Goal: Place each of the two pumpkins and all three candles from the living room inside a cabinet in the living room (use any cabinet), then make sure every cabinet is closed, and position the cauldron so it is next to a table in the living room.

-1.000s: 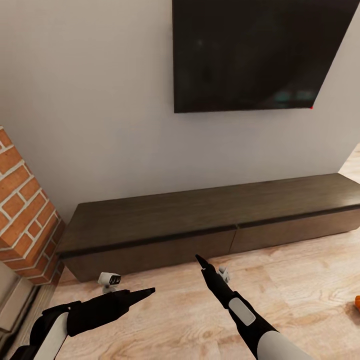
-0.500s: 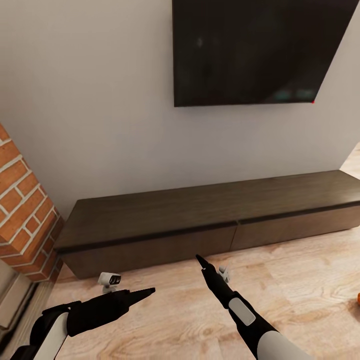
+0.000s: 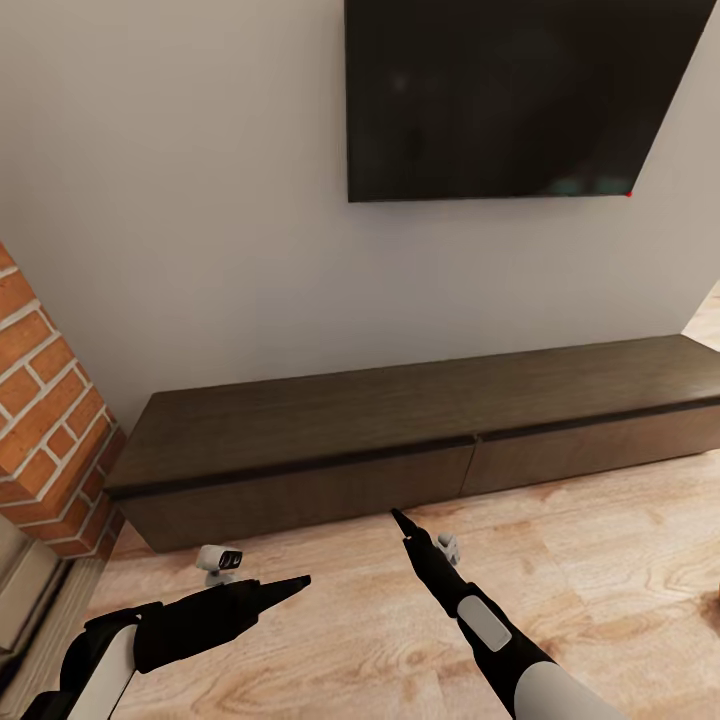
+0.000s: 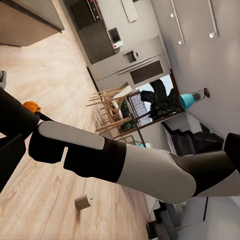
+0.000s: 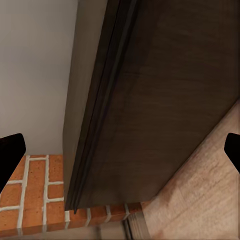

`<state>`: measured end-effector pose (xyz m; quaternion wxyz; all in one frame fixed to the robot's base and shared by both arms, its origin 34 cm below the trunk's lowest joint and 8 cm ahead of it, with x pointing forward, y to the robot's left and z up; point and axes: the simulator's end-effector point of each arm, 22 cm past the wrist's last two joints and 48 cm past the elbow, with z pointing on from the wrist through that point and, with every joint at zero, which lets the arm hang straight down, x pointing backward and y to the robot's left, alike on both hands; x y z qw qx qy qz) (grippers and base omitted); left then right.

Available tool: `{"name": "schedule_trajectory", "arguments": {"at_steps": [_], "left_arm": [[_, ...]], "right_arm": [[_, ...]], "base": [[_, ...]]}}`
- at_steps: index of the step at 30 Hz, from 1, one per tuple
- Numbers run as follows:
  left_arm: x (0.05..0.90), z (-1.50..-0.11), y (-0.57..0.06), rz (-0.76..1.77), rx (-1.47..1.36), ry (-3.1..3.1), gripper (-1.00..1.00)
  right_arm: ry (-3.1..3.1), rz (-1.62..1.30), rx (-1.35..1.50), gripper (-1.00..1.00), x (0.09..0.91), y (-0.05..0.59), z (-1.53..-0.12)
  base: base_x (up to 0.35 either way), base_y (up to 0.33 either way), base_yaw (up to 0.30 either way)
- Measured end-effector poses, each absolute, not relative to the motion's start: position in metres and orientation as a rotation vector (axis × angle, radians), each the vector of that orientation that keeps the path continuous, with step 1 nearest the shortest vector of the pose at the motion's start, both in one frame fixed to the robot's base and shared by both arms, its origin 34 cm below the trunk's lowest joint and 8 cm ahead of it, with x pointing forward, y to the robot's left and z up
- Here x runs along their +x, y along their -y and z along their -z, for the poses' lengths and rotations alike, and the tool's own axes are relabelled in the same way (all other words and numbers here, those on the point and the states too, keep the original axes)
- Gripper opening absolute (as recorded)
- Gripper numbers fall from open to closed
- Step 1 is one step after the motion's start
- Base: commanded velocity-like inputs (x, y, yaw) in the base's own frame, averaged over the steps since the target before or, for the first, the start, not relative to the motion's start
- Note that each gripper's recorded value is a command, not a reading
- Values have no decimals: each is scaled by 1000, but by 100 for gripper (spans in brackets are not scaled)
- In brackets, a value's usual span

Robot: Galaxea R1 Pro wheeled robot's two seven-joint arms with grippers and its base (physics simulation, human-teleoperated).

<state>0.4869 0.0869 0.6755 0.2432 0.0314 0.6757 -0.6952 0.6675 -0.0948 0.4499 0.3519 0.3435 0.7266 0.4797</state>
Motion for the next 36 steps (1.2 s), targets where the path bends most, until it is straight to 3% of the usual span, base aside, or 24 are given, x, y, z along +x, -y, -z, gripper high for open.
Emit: {"name": "schedule_trajectory", "arguments": {"at_steps": [11,30,36], "left_arm": [[480,-690,-90,1962,118,-1777,100],[480,-690,-90,1960,121,-1782,100],[480,-690,-90,1962,121,-1780,100]], "right_arm": [[-1880,-1241,890,100,667,95,-450],[-1880,-1242,891,100,667,95,-450],[-1881,-1243,891,100,667,95,-450]], "base": [[34,0,0],[281,0,0],[75,0,0]]}}
